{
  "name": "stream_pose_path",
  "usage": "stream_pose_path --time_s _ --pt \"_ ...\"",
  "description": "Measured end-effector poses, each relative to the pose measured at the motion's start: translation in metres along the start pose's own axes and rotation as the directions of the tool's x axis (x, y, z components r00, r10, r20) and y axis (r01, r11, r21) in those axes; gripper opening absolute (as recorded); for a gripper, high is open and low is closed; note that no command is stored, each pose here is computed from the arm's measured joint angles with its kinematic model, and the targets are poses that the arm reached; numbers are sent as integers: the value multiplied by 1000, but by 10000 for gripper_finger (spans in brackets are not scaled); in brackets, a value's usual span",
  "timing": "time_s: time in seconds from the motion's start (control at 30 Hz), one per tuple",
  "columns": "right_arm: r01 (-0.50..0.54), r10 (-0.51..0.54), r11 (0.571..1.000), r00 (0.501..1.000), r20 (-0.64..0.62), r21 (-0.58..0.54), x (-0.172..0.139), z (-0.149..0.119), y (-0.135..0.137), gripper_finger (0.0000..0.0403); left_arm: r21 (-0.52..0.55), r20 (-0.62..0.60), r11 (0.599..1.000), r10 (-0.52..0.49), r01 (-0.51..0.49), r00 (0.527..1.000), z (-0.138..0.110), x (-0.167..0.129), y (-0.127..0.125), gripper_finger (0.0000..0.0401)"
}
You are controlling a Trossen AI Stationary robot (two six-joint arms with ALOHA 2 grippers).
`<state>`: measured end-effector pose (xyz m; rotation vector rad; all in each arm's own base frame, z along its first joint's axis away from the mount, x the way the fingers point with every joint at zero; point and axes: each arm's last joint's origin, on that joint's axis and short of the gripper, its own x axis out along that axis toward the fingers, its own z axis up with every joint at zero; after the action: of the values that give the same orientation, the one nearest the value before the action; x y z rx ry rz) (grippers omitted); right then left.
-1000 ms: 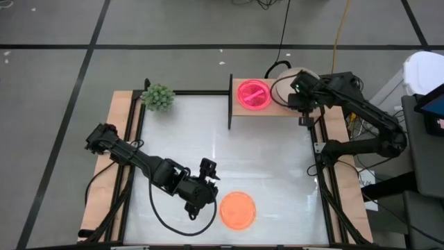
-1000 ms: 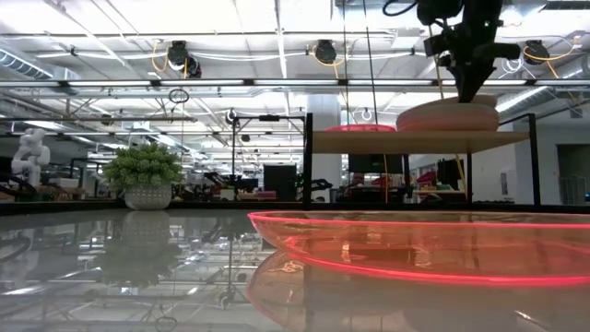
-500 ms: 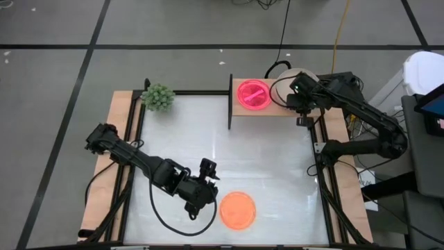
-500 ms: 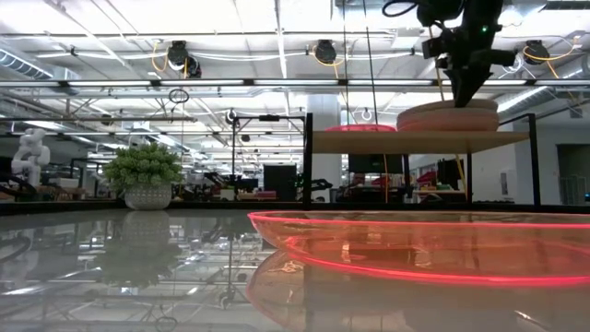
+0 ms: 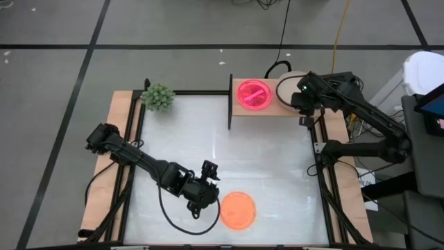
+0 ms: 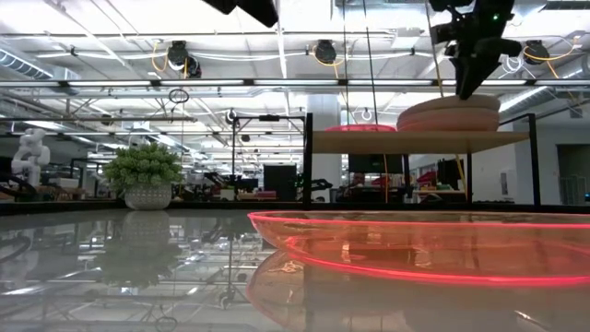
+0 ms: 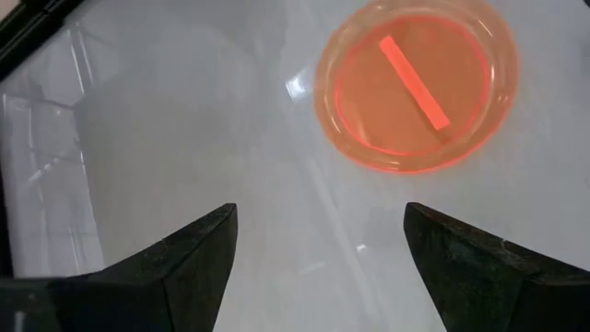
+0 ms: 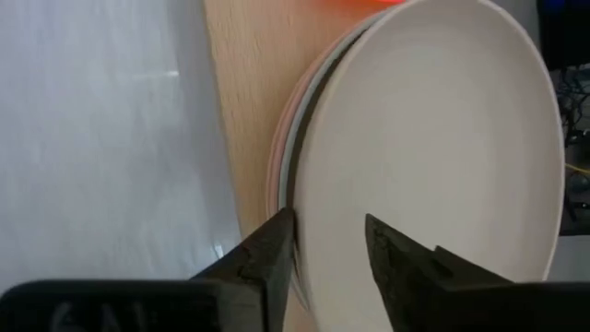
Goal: Place and stack plates onto a shelf
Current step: Stack the brown plate on top of the gray plate on the shelf, then stack the orange plate on top of the pink plate on the shelf
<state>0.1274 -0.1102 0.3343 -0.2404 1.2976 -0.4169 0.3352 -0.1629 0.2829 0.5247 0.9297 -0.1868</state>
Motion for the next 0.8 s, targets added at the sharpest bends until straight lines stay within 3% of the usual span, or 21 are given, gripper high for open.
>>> stream_pose_path --time_s 0.43,0.63,0.8 --pt "1 -7 999 991 137 45 -28 3 18 155 -6 22 1000 1 -1 1000 0 3 -2 314" --pt "-59 46 996 981 190 62 -41 9 34 155 2 25 1000 -1 1 1000 1 2 -4 314" --pt "-134 118 989 971 209 61 -47 12 53 155 69 32 998 -12 10 999 2 0 -11 314"
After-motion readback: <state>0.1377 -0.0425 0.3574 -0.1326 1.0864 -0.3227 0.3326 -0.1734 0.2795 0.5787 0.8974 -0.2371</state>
